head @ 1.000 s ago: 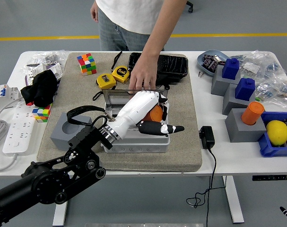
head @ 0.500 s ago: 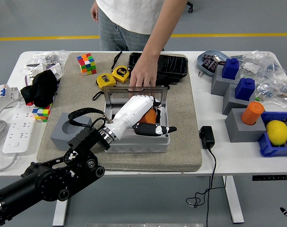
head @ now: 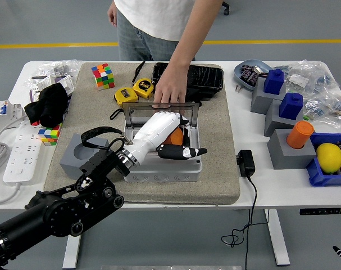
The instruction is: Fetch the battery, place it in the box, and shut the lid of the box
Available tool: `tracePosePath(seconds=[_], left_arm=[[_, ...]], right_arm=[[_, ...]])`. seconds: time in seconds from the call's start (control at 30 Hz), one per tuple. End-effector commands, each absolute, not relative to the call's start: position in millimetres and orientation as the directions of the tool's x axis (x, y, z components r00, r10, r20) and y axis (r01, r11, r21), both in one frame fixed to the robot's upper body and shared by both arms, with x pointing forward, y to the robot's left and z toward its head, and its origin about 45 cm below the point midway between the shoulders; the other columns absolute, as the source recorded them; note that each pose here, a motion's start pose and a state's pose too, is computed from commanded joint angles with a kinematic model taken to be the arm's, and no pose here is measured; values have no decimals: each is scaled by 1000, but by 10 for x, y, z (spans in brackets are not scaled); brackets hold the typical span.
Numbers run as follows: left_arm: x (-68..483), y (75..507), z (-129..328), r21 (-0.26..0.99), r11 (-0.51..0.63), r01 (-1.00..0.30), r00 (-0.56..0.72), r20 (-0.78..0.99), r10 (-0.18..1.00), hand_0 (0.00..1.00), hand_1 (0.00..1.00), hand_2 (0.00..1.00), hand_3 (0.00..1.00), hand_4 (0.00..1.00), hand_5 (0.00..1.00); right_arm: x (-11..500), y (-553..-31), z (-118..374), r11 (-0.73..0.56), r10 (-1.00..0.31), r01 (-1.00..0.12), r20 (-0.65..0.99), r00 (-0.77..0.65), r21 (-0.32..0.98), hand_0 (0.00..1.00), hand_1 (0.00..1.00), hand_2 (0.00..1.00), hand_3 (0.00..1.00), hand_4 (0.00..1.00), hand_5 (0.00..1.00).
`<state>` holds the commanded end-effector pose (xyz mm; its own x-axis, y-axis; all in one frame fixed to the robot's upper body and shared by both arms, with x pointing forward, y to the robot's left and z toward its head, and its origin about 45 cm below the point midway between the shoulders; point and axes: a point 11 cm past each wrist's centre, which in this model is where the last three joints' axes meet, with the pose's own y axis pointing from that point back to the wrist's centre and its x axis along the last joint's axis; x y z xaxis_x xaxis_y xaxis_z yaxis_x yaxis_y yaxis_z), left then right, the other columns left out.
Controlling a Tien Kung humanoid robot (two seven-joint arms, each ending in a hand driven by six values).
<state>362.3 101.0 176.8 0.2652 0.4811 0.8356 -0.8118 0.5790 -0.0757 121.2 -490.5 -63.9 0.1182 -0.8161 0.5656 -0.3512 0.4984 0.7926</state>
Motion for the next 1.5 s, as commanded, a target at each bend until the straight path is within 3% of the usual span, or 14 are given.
tracePosePath(seconds=[0.07,0.1,0.27,0.3,0.47,0.5,0.67,0.7,0.87,0.9,1.27,1.3,1.47,1.5], left_arm=[[3631,1011,1788,-84,582,-809,259,838,481,29,2,2,2,937,624],[3635,1013,1801,-89,584,-807,255,839,481,74,2,43,65,953,631],[3645,1020,1830,-99,595,-798,250,844,475,74,2,43,65,953,631],[3646,1022,1833,-100,595,-797,249,843,476,130,40,92,239,992,660],[3648,1022,1839,-93,604,-791,257,846,467,130,40,92,239,992,660],[3650,1023,1834,-89,606,-790,261,846,464,228,208,202,504,998,686],[3649,1029,1816,-72,613,-787,274,849,452,228,208,202,504,998,686],[3649,1030,1815,-70,614,-786,275,850,449,405,489,407,593,998,716],[3640,1036,1819,-60,621,-781,284,852,439,405,489,407,593,998,716],[3633,1034,1821,-55,625,-779,288,854,434,820,676,612,639,998,767],[3363,942,1997,59,699,-713,413,840,351,882,701,637,671,998,745],[3320,925,2049,69,708,-703,433,831,350,756,653,610,626,998,734],[3119,798,2413,119,755,-645,560,745,362,756,653,610,626,998,734],[3082,770,2499,128,765,-632,590,719,367,529,610,584,585,998,746]], right_arm=[[1218,-4903,-639,498,-817,-352,565,118,793,822,801,766,773,998,998],[1223,-4901,-638,497,-817,-353,565,118,793,823,801,766,773,998,998],[1228,-4901,-637,497,-817,-354,564,117,793,823,801,766,773,998,998],[1226,-4902,-637,497,-817,-353,564,117,793,823,801,766,774,998,998],[1210,-4907,-639,498,-817,-350,565,116,793,823,801,766,774,998,998],[1209,-4907,-639,498,-817,-350,565,116,793,823,801,766,774,998,998],[1216,-4903,-639,497,-818,-351,564,115,793,823,801,766,774,998,998],[1216,-4903,-639,497,-818,-351,564,115,793,823,801,766,773,998,998],[1215,-4903,-639,497,-818,-351,563,114,793,823,801,766,773,998,998],[1213,-4904,-639,498,-818,-351,563,114,793,823,801,765,773,998,998],[1182,-4901,-650,496,-821,-344,559,115,798,824,800,765,773,998,998],[1178,-4903,-651,496,-821,-343,560,114,798,824,801,764,772,998,998],[1174,-4905,-650,496,-821,-342,559,115,798,824,801,764,772,998,998],[1175,-4904,-650,496,-821,-342,559,115,798,825,798,763,773,998,998]])
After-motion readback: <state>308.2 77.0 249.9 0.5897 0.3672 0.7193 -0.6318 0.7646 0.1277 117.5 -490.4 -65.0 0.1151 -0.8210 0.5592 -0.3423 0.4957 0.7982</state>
